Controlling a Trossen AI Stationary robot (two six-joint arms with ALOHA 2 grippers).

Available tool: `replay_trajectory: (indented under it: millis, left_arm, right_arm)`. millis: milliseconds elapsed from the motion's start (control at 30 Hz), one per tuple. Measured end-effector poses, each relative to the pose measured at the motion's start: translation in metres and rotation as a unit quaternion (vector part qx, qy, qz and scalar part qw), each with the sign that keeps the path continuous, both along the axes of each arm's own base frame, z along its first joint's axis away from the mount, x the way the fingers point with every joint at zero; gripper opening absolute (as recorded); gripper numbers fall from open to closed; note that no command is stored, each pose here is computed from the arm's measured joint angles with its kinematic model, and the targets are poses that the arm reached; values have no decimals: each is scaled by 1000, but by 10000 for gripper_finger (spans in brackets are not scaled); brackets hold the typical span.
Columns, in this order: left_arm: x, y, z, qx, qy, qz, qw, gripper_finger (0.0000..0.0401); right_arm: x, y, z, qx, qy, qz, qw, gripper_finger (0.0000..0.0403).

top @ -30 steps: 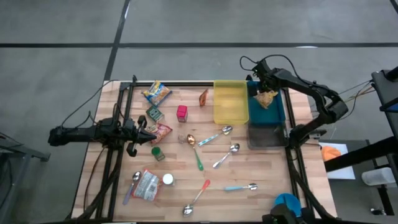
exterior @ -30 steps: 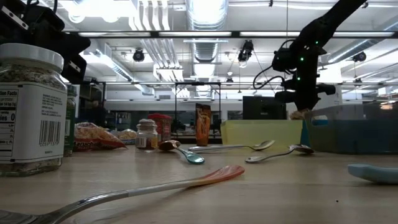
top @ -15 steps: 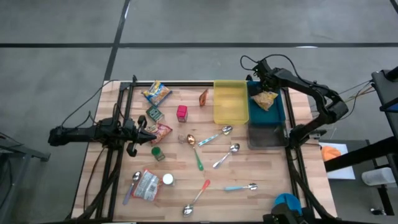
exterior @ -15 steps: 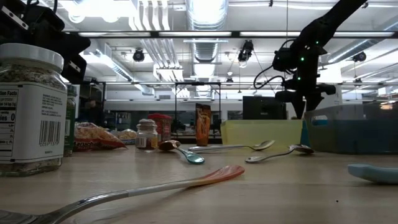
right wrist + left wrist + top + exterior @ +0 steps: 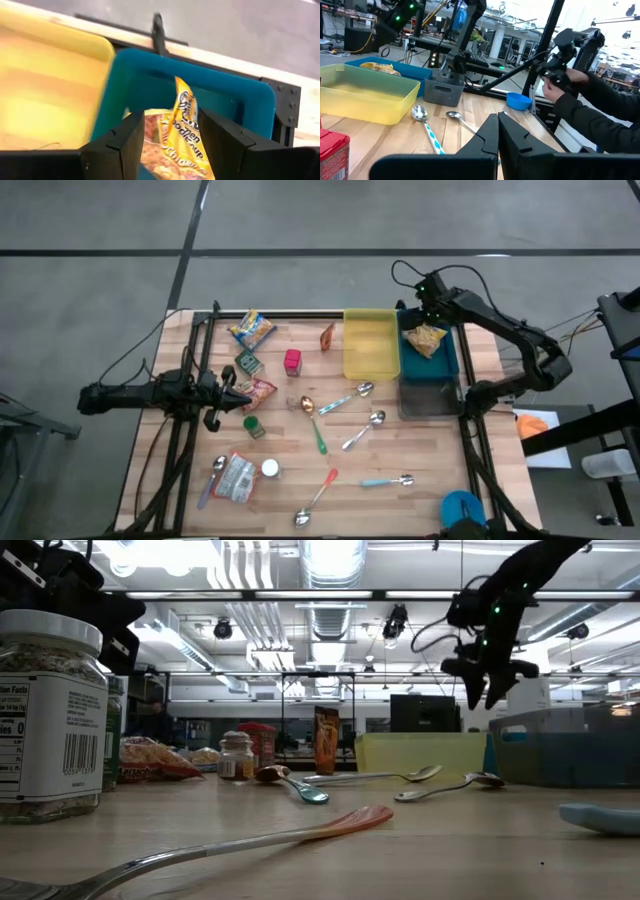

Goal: Pick & Place Food Item
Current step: Put the red noodle pack into the blue bin

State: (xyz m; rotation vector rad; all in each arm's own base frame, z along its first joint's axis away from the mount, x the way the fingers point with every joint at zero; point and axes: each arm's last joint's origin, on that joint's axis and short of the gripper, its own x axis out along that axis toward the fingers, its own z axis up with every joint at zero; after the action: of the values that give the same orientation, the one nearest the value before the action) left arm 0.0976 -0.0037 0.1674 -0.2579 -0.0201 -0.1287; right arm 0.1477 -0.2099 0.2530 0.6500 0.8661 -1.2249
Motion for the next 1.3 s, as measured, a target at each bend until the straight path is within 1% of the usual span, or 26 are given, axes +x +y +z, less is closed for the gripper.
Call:
replay_trajectory:
  millis: [200, 367, 500, 600, 767, 900, 1000, 1067, 1233, 1300]
  left_arm:
    - [0, 0, 0, 0, 0, 0, 1000, 1]
    - [0, 0, 0, 0, 0, 0, 1000, 1]
    - [0, 0, 0, 0, 0, 0, 1000, 1]
    - [0, 0, 0, 0, 0, 0, 1000, 1]
    - [0, 0, 0, 0, 0, 0, 1000, 1]
    - [0, 0, 0, 0, 0, 0, 1000, 1]
    - [0, 0, 0, 0, 0, 0, 1000, 1]
    - [0, 0, 0, 0, 0, 0, 1000, 1]
    - [0, 0, 0, 0, 0, 0, 1000, 1]
    - [0, 0, 0, 0, 0, 0, 1000, 1]
  right_arm:
    - [5, 28, 27, -48, -41, 42, 997, 183]
    - [13, 55, 46, -81, -76, 94, 989, 183]
    - [18, 81, 57, -117, -106, 144, 977, 183]
    - [20, 100, 59, -153, -145, 179, 961, 183]
    - [16, 126, 48, -208, -215, 221, 928, 183]
    - [8, 141, 31, -237, -252, 253, 904, 183]
    - [0, 149, 20, -256, -279, 262, 887, 183]
    - [-7, 153, 15, -263, -290, 264, 882, 183]
    - [-24, 158, 5, -273, -306, 262, 874, 183]
    - [-28, 161, 2, -270, -317, 273, 867, 183]
